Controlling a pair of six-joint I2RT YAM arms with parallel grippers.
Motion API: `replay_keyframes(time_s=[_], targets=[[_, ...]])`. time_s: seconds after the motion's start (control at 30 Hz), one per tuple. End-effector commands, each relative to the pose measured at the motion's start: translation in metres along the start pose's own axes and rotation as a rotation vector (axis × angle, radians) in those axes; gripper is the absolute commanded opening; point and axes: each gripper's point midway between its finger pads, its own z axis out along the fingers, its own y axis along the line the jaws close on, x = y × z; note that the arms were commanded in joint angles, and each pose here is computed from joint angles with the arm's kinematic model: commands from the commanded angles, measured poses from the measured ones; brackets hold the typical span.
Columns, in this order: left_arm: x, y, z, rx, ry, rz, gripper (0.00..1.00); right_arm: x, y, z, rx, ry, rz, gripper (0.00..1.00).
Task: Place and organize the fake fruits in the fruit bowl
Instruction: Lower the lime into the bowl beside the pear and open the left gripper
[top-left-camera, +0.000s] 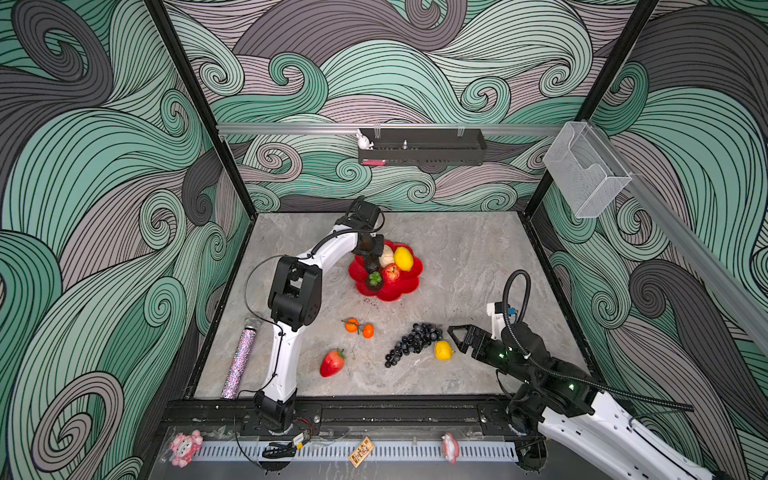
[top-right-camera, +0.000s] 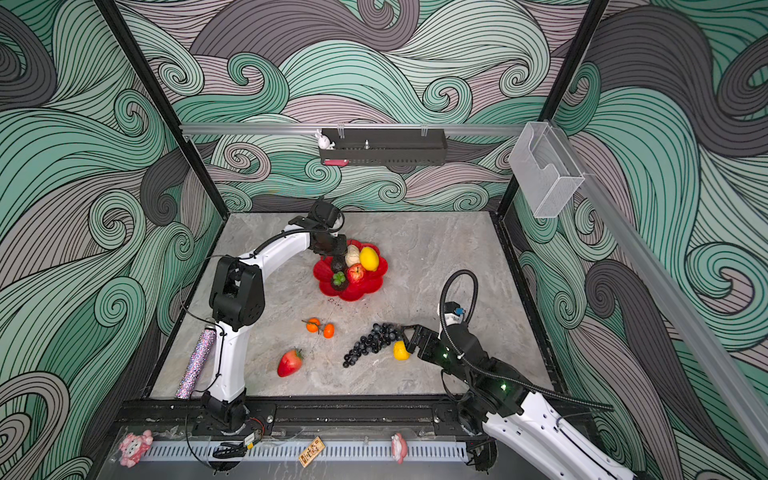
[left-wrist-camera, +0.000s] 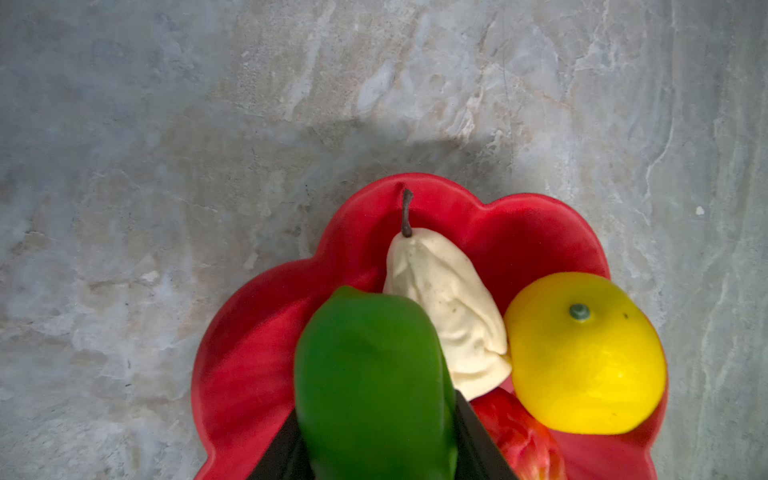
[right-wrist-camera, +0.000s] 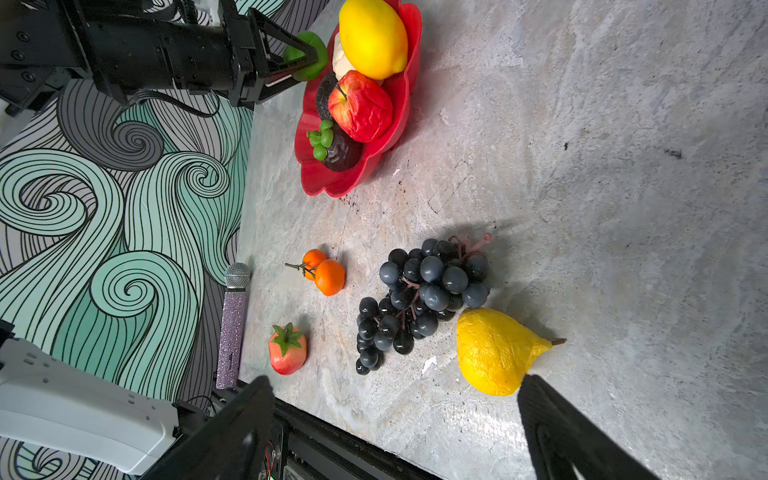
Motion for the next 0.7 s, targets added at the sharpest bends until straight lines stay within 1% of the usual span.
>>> replay_keyframes(time_s=[0.0, 0.3, 0.5, 0.67], targets=[[0.000, 0.004, 0.004, 0.000, 0.025, 0.004, 0.36, 0.000, -0.007, 0.001, 0.030, -0.005, -0.014, 0.92], [0.008, 0.000, 0.018, 0.027, 0.066, 0.003, 0.40, 0.000, -0.006, 0.002, 0.032, 0.001, -0.011, 0.93], [0.002, 0.000, 0.009, 0.020, 0.056, 0.009, 0.51, 0.000, -0.006, 0.002, 0.032, 0.001, -0.011, 0.93], [-0.003, 0.000, -0.008, 0.013, 0.037, 0.016, 0.61, 0.000, -0.006, 0.003, 0.030, 0.001, -0.010, 0.93]])
